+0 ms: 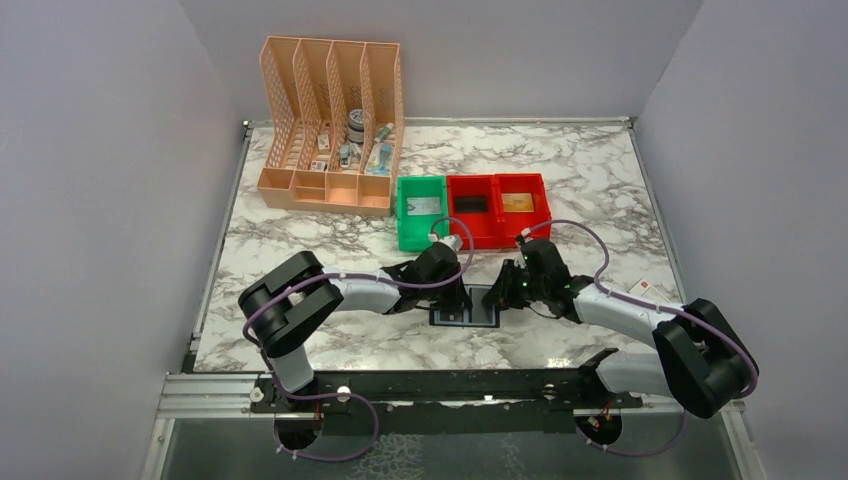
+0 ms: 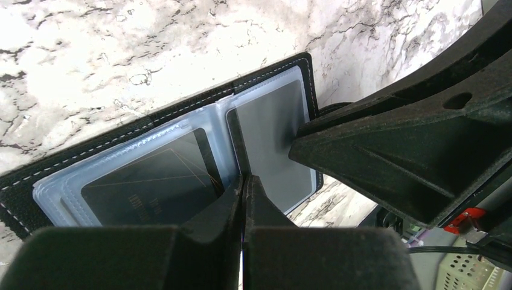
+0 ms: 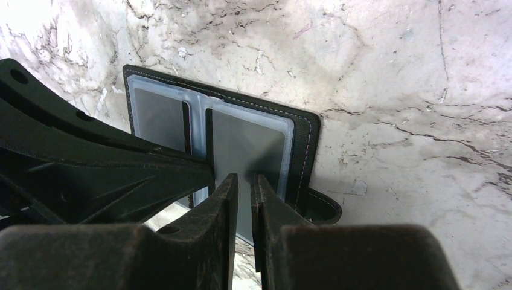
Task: Take the credit cards out of the card holder
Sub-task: Remove the credit card from the card holder.
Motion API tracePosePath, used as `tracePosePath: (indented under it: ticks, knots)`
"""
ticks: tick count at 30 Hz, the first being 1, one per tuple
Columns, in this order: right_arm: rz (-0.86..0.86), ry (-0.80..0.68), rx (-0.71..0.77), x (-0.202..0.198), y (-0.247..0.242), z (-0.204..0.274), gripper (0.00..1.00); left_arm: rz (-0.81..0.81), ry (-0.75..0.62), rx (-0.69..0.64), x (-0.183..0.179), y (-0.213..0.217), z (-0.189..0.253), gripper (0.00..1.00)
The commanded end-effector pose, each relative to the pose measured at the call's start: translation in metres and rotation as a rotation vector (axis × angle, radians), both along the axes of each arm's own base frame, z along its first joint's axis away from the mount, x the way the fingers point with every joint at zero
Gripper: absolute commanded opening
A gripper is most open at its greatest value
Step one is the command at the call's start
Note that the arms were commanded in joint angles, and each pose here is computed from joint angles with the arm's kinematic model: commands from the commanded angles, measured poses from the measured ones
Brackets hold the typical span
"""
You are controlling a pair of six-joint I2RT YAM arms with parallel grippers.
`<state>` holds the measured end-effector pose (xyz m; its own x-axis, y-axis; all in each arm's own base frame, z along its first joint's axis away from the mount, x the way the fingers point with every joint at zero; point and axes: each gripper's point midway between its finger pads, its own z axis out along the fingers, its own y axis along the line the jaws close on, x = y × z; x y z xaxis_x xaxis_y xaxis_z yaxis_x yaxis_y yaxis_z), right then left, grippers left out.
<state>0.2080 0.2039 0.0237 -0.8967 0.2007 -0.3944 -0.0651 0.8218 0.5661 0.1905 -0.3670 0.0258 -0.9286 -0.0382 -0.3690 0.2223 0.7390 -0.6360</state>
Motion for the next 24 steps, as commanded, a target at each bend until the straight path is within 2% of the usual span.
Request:
tracePosePath:
  ticks: [1, 15, 19, 24]
  knots:
    - [-0.018, 0.083, -0.116, -0.021, -0.024, -0.031, 0.16, -0.033, -0.036, -0.065, -0.001, -0.014, 0.016, 0.00]
    - [0.029, 0.015, -0.093, -0.013, -0.017, -0.004, 0.24, -0.003, -0.066, -0.049, 0.002, -0.004, 0.024, 0.00]
    - [0.031, 0.031, -0.100, -0.014, -0.017, -0.009, 0.23, -0.002, -0.073, -0.036, 0.003, -0.002, 0.025, 0.00]
    - [0.028, 0.049, -0.099, -0.016, -0.017, -0.014, 0.17, 0.004, -0.083, -0.017, 0.004, 0.001, 0.025, 0.00]
